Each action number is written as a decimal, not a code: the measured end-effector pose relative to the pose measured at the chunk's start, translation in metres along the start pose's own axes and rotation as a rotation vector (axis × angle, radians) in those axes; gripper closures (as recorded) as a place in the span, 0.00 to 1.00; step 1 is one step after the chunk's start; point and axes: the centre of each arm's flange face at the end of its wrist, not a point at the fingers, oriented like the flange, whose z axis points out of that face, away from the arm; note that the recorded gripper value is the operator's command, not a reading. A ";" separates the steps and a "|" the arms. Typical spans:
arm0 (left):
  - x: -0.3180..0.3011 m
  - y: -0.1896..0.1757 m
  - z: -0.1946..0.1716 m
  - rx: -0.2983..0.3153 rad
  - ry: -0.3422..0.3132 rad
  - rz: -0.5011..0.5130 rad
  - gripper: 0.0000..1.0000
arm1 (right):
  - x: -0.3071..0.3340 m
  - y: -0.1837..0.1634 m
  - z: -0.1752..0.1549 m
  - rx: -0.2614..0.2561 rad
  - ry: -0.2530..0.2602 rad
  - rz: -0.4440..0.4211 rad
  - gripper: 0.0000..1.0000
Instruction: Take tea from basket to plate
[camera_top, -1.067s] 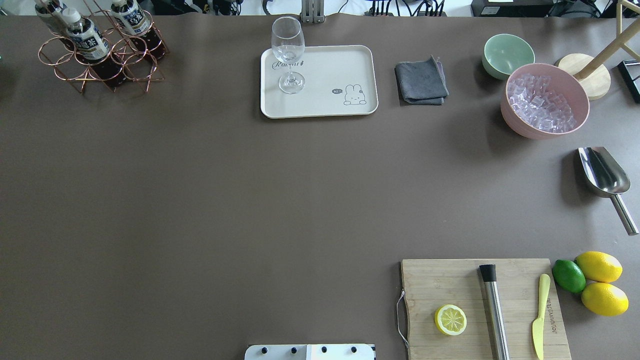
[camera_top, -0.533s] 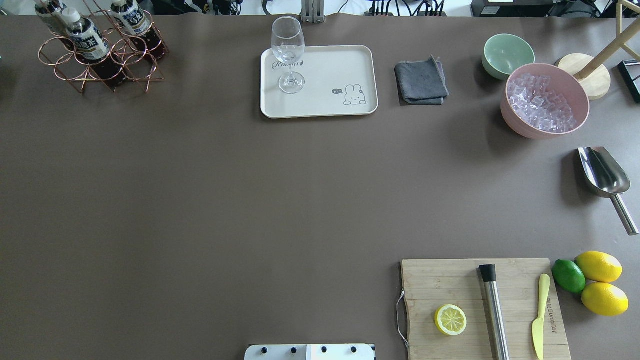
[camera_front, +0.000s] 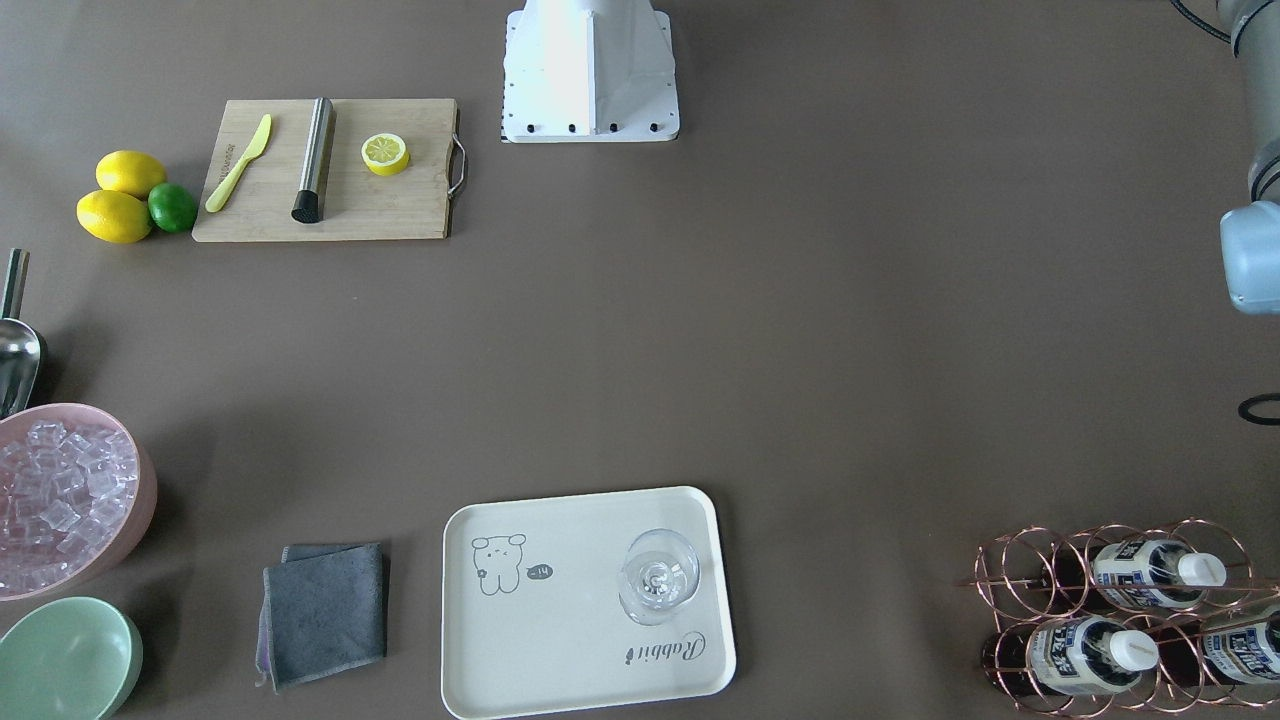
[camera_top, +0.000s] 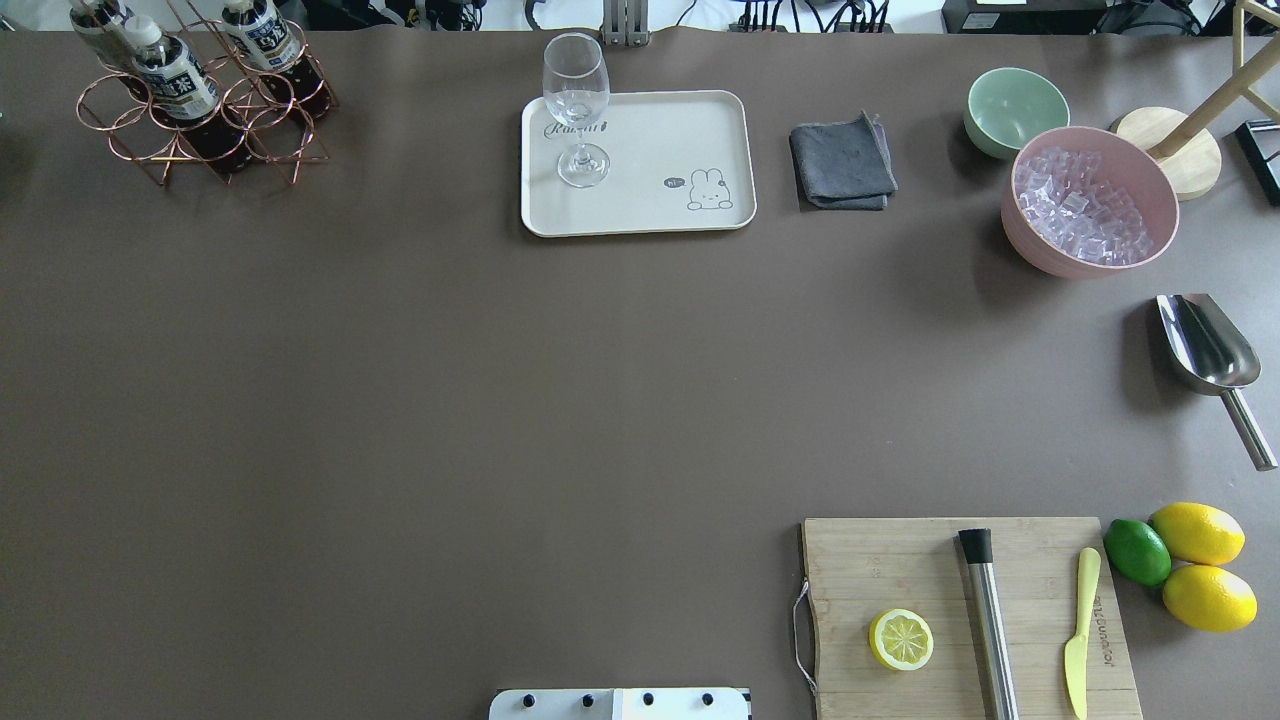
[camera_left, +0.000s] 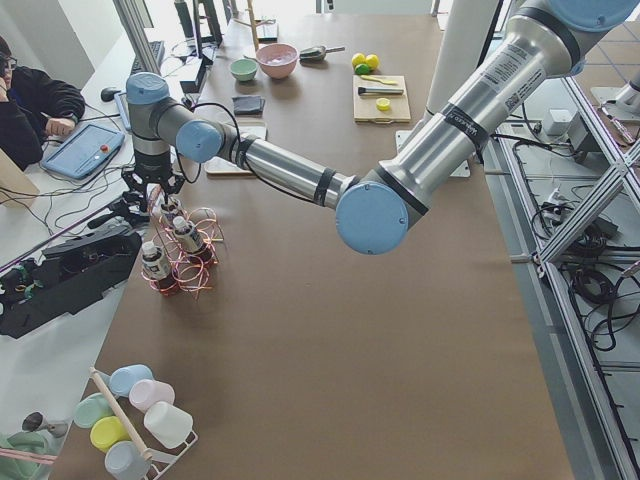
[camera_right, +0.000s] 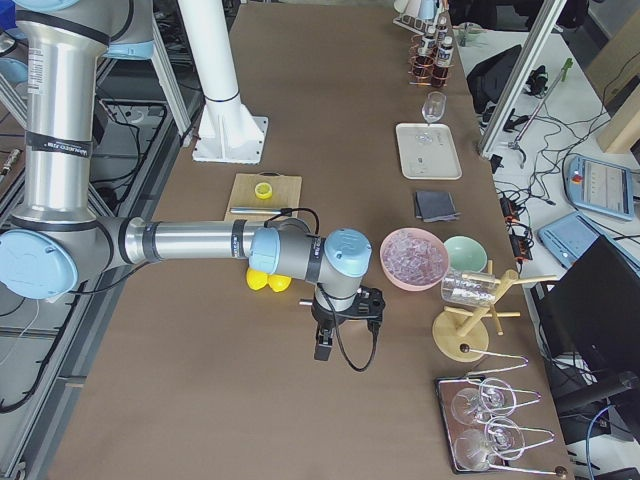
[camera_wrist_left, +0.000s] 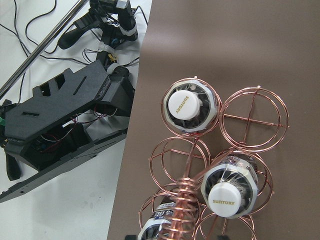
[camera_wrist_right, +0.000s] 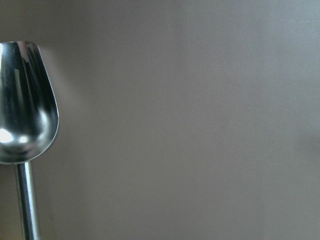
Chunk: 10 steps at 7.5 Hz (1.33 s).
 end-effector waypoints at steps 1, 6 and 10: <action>0.000 0.000 0.000 0.001 -0.001 0.002 1.00 | 0.000 0.000 0.000 0.000 0.000 0.000 0.00; -0.018 0.012 -0.048 0.083 -0.033 0.065 1.00 | -0.001 0.000 0.000 0.001 -0.004 0.000 0.00; 0.015 -0.005 -0.104 0.225 -0.022 0.112 1.00 | -0.001 0.000 -0.001 0.001 -0.007 0.001 0.00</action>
